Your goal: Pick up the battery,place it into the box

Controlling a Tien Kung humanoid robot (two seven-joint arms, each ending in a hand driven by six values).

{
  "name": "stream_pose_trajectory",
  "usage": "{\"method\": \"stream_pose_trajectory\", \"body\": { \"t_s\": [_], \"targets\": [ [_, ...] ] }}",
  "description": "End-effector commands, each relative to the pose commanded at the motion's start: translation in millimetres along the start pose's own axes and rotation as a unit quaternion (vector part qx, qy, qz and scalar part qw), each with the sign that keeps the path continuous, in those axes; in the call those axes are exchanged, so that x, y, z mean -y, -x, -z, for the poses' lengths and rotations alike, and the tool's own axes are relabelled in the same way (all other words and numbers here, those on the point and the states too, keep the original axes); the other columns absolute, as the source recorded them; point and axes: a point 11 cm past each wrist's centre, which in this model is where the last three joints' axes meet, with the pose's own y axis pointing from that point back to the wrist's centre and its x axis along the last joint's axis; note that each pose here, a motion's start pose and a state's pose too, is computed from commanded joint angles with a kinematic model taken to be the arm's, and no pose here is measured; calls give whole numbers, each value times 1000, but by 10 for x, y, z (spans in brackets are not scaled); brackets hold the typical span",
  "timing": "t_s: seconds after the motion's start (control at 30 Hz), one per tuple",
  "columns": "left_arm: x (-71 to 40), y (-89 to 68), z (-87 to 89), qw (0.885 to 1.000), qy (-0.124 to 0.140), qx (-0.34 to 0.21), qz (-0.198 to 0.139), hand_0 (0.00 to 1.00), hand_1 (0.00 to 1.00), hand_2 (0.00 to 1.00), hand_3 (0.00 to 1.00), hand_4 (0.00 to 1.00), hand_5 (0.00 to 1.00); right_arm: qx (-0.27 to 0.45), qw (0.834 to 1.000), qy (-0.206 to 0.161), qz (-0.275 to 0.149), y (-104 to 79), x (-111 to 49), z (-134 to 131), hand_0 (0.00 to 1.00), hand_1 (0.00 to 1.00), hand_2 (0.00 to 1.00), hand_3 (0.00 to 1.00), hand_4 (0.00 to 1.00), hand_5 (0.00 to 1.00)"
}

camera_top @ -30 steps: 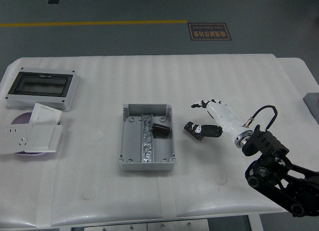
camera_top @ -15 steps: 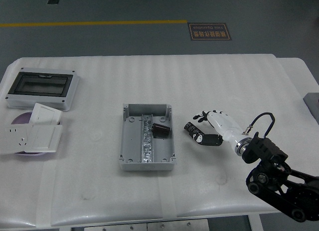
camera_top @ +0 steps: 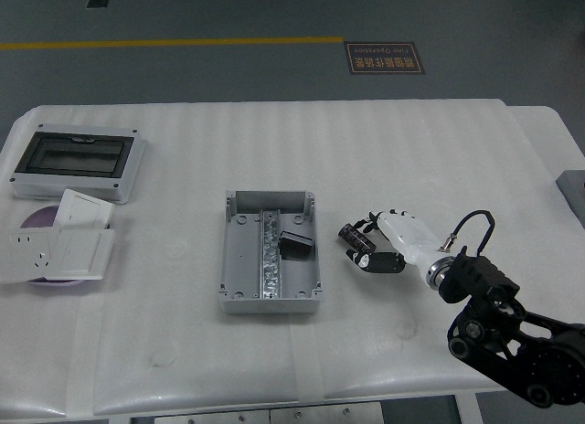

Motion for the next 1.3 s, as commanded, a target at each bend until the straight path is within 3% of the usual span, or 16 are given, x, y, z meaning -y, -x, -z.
{"method": "stream_pose_trajectory", "body": {
  "t_s": [0.23,0.27,0.43,0.47,1.03,1.07,1.23,1.27,1.3],
  "targets": [
    [-6,-15,-17,1000,4,-1,-2,649,558,553,589,494,2,-5,1000,-1,-3,4,0,-7,998,736,660,720,736,474],
    [-7,-16,-20,1000,5,-1,-1,647,554,551,592,497,2,-6,1000,0,-4,4,0,-9,992,714,581,693,723,478],
    [-10,-20,-38,1000,10,-1,-1,647,554,551,592,497,2,-10,1000,1,-6,7,2,-23,992,714,581,693,723,478],
    [-11,-21,-39,1000,11,-1,-1,647,553,553,595,489,2,-10,1000,1,-6,8,3,-26,981,686,499,671,657,431],
    [-25,-46,-86,1000,22,-2,-3,644,551,551,595,485,2,-20,1000,6,-9,24,9,-70,961,669,456,656,616,353],
    [-26,-48,-89,1000,23,-2,-3,645,550,550,594,482,2,-20,1000,7,-9,24,9,-72,956,661,446,658,562,296],
    [-30,-53,-101,1000,26,-2,-3,645,550,550,594,482,2,-22,1000,7,-10,25,9,-80,956,661,446,658,562,296],
    [-30,-54,-103,1000,27,-2,-4,642,548,550,594,480,2,-22,1000,7,-11,22,8,-80,948,649,418,660,497,245],
    [-31,-56,-106,1000,27,-2,-4,642,548,550,594,480,2,-23,1000,6,-12,18,8,-79,948,649,418,660,497,245]
  ]
}}
